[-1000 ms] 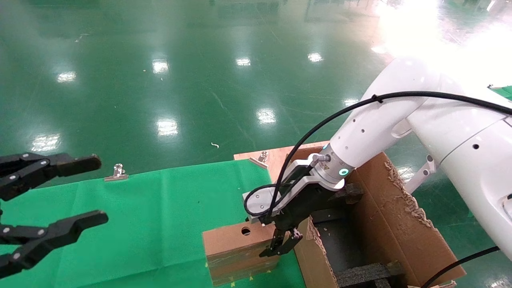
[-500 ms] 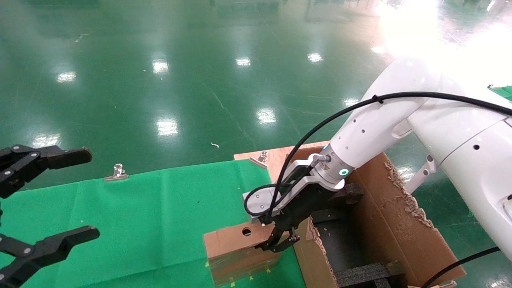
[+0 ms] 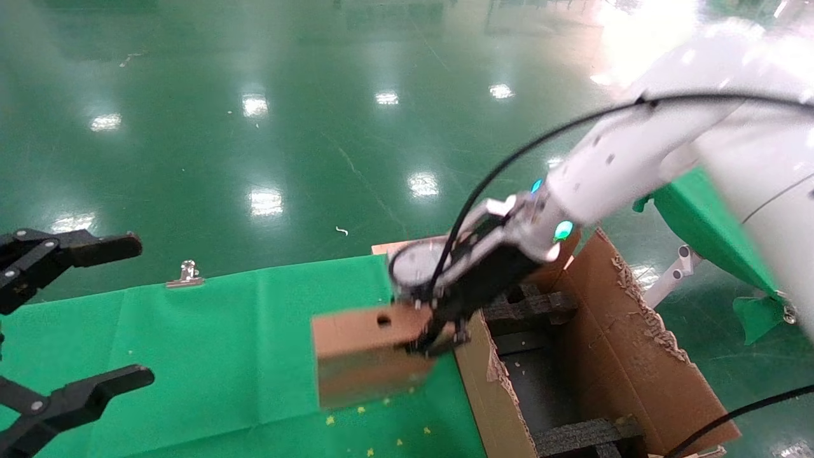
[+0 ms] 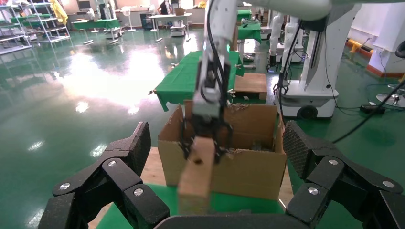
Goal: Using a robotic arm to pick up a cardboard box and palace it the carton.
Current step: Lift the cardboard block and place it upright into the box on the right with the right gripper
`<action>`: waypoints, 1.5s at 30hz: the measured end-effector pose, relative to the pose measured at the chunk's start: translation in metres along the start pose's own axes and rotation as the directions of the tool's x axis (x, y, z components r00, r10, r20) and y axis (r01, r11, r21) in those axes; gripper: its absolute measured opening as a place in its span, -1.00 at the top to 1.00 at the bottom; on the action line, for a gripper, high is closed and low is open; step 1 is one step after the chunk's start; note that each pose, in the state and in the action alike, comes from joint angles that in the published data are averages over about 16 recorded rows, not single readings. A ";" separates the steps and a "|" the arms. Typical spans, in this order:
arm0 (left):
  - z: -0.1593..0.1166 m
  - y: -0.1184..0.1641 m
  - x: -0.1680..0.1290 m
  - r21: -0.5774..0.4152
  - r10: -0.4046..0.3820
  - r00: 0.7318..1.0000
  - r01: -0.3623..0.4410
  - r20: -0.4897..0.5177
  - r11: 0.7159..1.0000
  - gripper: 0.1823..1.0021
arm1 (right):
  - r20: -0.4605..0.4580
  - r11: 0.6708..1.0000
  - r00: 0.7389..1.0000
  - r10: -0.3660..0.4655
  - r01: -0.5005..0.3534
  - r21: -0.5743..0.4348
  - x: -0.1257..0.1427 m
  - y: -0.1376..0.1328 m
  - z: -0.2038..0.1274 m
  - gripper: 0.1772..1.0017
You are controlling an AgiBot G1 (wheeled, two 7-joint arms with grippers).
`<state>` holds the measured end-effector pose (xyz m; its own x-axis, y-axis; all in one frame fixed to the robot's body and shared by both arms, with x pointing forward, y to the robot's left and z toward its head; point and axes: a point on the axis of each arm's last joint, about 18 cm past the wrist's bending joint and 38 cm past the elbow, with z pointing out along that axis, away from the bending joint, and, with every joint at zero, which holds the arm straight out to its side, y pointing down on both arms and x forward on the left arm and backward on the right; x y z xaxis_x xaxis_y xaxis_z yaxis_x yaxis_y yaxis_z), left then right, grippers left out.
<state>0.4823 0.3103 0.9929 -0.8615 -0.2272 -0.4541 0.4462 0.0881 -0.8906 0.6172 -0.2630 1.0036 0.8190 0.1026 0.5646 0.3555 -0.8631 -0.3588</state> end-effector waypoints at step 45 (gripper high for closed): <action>0.000 0.000 0.000 0.000 0.000 1.000 0.000 0.000 1.000 -1.00 | -0.332 0.894 0.866 0.374 -0.432 -0.120 -0.120 0.132 -0.230 0.46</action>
<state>0.4823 0.3103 0.9929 -0.8615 -0.2271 -0.4541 0.4462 0.0881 -0.8906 0.4619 -0.5027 1.0596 0.6923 -0.3982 0.6018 -0.0898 -0.8750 -0.4757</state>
